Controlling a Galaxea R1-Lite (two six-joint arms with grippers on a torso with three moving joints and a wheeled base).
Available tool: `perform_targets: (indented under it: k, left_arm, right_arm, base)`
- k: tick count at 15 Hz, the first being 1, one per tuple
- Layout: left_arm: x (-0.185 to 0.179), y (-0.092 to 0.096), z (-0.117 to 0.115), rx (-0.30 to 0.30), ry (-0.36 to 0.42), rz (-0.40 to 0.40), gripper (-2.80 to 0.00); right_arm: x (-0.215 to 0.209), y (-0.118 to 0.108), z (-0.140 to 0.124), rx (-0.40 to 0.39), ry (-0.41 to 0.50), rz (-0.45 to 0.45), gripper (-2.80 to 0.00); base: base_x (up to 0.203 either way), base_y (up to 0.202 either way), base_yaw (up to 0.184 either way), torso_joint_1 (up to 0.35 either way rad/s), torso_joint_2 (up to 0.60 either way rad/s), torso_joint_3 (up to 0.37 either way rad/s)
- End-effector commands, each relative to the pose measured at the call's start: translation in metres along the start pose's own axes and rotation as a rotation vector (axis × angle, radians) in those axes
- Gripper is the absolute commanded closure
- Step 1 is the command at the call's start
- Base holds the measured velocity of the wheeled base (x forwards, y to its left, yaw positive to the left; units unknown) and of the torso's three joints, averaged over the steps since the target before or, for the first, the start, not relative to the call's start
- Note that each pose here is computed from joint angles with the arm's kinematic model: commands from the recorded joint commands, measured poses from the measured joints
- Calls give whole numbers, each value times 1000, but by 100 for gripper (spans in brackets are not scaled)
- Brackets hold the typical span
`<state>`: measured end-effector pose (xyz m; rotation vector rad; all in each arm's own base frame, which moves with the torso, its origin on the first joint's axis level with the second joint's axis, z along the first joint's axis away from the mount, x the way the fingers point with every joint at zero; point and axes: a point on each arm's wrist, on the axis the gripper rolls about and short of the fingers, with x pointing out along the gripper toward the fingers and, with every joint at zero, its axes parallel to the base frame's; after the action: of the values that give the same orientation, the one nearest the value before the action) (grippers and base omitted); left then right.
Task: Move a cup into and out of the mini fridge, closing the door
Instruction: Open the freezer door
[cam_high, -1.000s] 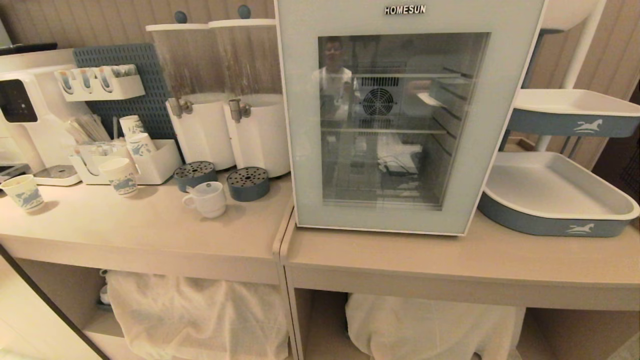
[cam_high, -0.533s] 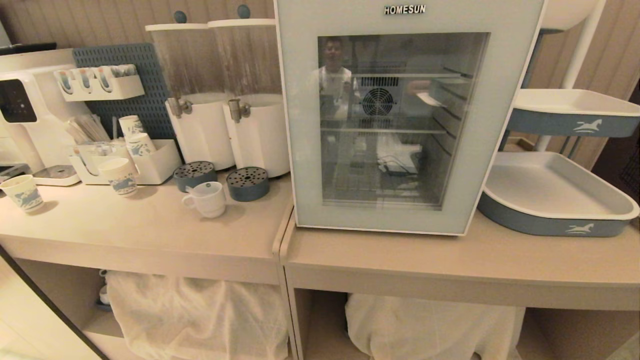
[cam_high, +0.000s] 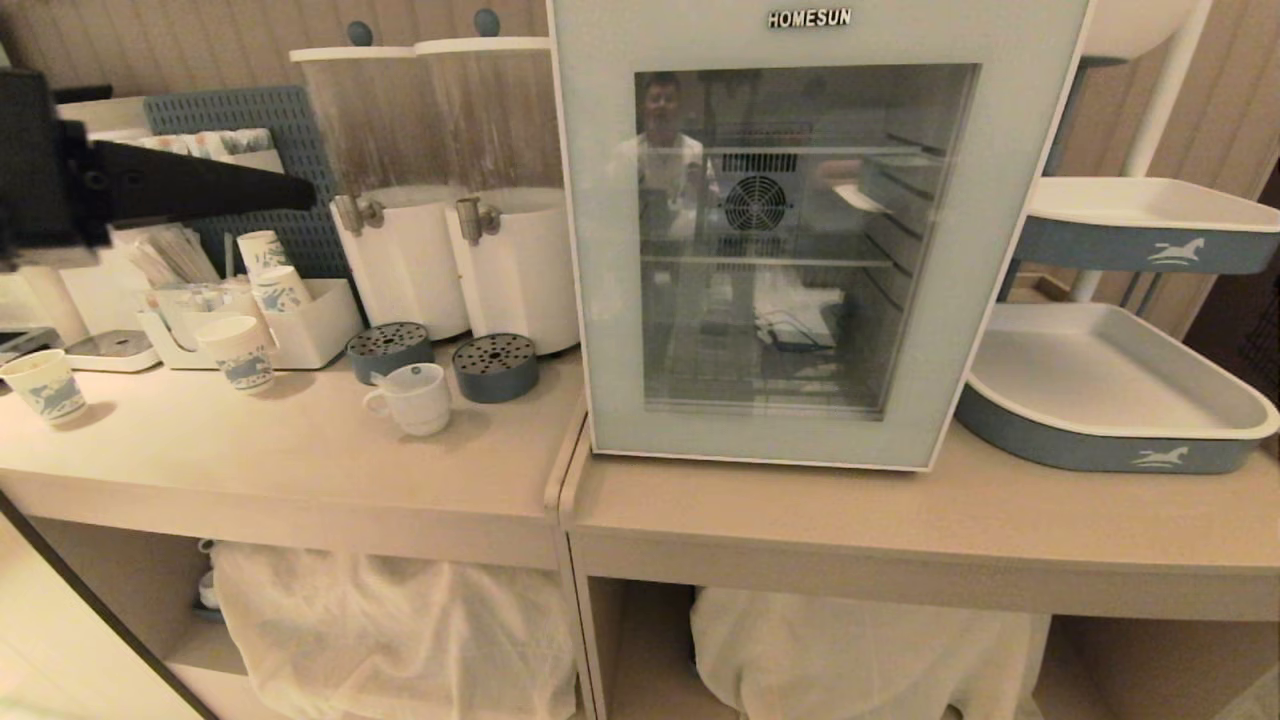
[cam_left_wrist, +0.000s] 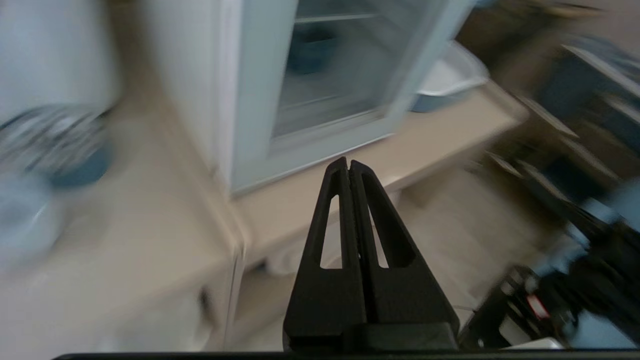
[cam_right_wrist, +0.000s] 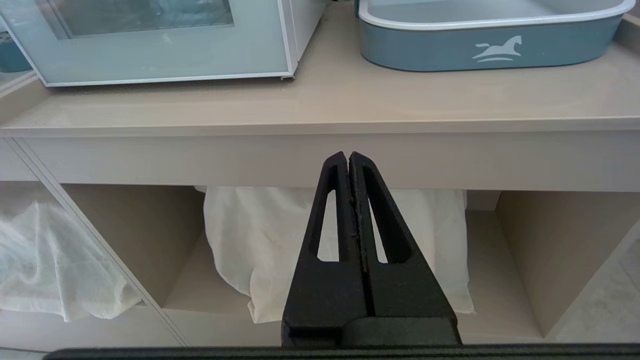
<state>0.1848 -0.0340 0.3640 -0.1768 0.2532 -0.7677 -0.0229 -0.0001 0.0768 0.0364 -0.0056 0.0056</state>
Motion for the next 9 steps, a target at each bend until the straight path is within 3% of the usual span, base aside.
perform_targets:
  k: [1,4,7,9]
  left_arm:
    - [48,71,-10,-41,54,-226,0]
    - [78,131,-31,68,0,-338,0]
    - [96,156,-48,49,19,-383,0]
    - [112,167,-59,85,17,-421,0]
  right_arm:
    - [0,0,0,1,0,1,0]
    - [0,0,0,0,1,1,0]
    - [0,0,0,0,3,1,0]
    - [0,0,0,0,3,1,0]
  base:
    - [0,0,0,0,0,0]
    - [0,0,0,0,0,0]
    - [0,0,0,0,0,0]
    - [0,0,0,0,0,0]
